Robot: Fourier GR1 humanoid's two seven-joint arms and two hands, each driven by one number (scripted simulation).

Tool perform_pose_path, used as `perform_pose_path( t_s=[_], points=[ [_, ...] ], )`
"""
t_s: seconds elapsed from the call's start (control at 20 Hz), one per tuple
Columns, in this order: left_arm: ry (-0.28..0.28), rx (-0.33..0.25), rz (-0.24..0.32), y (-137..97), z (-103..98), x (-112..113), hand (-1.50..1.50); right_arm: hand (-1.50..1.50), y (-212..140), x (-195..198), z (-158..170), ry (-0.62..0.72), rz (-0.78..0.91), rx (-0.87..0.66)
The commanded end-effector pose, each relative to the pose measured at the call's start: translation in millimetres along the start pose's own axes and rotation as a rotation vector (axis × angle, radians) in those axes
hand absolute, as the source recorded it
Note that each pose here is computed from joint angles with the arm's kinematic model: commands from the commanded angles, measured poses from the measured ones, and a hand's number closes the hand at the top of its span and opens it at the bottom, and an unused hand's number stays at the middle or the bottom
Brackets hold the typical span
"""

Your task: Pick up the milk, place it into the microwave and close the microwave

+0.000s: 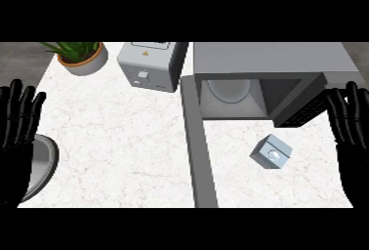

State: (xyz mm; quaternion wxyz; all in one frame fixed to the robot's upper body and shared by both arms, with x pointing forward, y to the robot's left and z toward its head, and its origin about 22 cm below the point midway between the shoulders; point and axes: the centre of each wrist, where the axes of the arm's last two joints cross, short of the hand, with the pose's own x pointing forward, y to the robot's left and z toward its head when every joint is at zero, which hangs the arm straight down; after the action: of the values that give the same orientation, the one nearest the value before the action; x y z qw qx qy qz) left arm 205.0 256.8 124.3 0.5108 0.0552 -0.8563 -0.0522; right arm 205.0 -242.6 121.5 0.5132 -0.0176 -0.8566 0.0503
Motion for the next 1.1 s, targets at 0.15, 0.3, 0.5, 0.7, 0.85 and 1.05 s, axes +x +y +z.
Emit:
perform_pose_path(
  t_s=[0.15,0.3,0.5,0.7,0.85,1.05],
  points=[
    [-0.033,-0.015,0.001,-12,11,4,-1.5,-1.5,18,18,22,-0.101,-0.024,0.167],
    [0.12,0.014,0.205,-31,11,-13,-1.5,-1.5,10,10,29,-0.017,-0.098,0.343],
    [0.117,0.026,0.189,-51,26,-21,-1.5,-1.5,-10,9,66,0.009,-0.105,0.355],
    [0.128,0.017,0.209,-81,33,-13,-1.5,-1.5,-20,7,97,0.029,-0.109,0.363],
    [0.151,0.017,0.201,-98,53,-13,-1.5,-1.5,-52,-4,90,0.044,-0.071,0.339],
    [0.141,0.028,0.226,-102,73,-11,-1.5,-1.5,-45,-21,110,0.089,-0.045,0.33]
  ],
)
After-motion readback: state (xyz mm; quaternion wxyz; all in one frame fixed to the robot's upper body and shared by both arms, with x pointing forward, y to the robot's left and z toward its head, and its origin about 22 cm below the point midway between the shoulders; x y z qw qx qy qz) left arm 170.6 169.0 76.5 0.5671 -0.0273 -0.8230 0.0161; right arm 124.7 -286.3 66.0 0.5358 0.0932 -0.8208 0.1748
